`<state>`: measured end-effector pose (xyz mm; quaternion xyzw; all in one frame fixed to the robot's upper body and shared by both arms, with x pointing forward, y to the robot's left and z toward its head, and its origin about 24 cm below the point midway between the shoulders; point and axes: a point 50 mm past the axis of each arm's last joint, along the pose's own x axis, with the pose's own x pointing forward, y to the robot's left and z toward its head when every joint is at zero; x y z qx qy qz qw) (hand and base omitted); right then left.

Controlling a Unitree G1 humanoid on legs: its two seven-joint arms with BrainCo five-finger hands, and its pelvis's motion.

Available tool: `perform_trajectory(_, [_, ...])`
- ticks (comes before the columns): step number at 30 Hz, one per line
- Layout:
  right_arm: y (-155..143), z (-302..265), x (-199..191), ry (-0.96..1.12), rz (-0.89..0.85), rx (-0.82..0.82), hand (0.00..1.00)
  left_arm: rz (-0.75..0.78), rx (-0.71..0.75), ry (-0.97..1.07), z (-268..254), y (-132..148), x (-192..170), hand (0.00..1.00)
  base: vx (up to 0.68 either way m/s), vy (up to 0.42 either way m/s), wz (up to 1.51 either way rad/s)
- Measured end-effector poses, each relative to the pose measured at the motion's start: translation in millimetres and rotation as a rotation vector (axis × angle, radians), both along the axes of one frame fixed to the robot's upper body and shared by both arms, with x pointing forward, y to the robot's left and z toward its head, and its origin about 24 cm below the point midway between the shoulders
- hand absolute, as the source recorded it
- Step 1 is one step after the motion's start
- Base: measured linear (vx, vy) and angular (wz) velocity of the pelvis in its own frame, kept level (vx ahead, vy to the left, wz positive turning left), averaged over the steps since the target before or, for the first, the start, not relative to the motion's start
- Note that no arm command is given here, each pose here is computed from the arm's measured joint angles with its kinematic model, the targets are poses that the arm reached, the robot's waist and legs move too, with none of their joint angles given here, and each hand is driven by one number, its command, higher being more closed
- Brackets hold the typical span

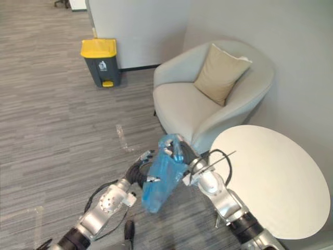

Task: Gather rubbish on tea table into small bin, then transfer packed bag to large trash can.

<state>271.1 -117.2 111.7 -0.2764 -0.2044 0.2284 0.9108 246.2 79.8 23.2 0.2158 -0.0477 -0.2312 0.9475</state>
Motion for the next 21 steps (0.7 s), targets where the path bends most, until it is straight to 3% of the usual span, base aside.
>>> perform_trajectory(7, [16,15,6,-0.048,0.064,0.008,1.00,-0.015,0.068,-0.084,9,-6,8,0.00,0.00,-0.003,0.00])
perform_trajectory(10, [18,16,5,-0.040,0.074,0.033,1.00,0.042,0.133,-0.134,9,5,14,0.00,0.00,0.000,0.00])
perform_trajectory(14, [33,34,-10,-0.095,0.167,0.100,1.00,0.179,0.111,-0.192,19,25,13,0.00,0.00,0.000,0.00])
perform_trajectory(21, [69,37,-26,-0.064,0.285,0.250,1.00,0.131,0.056,-0.212,23,-16,2,0.00,-0.04,-0.010,0.08])
